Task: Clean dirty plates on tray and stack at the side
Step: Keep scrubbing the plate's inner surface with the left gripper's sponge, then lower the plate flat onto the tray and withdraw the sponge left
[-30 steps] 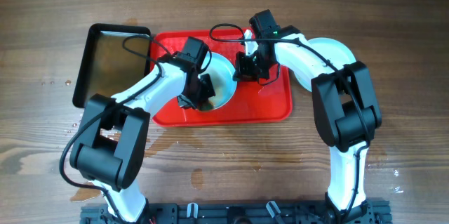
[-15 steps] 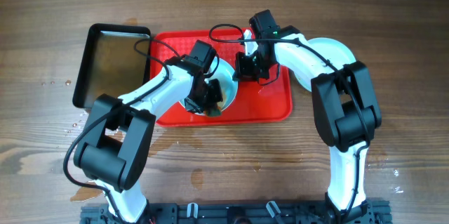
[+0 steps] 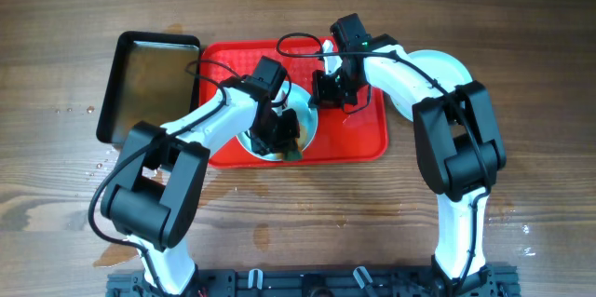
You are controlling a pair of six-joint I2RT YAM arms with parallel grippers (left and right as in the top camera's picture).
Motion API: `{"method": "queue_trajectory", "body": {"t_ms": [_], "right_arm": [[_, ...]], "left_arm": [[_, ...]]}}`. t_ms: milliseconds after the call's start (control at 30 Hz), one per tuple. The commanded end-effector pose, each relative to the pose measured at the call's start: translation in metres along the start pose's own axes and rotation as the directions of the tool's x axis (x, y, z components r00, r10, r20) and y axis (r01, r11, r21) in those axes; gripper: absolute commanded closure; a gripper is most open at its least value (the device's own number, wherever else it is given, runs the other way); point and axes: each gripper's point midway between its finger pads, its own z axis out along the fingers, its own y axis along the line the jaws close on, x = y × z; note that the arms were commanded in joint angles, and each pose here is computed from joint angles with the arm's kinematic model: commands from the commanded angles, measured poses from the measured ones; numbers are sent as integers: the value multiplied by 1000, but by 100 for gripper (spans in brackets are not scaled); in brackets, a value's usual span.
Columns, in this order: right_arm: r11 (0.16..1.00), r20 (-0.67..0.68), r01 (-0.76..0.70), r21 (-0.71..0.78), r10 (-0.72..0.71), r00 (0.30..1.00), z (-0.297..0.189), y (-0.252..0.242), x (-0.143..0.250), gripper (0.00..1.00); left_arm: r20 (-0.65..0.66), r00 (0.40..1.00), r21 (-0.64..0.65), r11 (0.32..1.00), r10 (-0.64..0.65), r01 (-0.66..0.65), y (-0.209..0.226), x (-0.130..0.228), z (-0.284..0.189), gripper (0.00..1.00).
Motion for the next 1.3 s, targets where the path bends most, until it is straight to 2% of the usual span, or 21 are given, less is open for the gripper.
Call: {"method": "queue_trajectory", "body": {"t_ms": [0,267,500,700,867,1067,1267], "right_arm": [[999,-22,-39,-1,39,999,12,-7,2,96],[999,-19,-37,-2,37,999,12,-7,2,96],[999,-19,-37,-2,37,999,12,-7,2,96],[999,-19,-37,-2,37,999,12,-7,2,96],[999,-18,-37,-2,37,999,12,-7,1,96],[999,-13,-33,-4,33,999,12,-6,0,96],[1000,9,2,-10,-2,1000,4,-1,-4,95]], "left_arm": [[-163,986,-28,999,-31,27,20,36,31,96],[-170,985,-5,1000,-30,30,16,36,30,96],[-114,992,30,998,-49,53,14,13,16,96],[60,996,118,992,-60,52,10,-35,-41,96],[192,976,186,980,-102,66,14,-64,-92,96],[281,947,225,970,-153,90,29,-79,-129,96],[315,932,214,970,-179,114,46,-88,-138,96]]}}
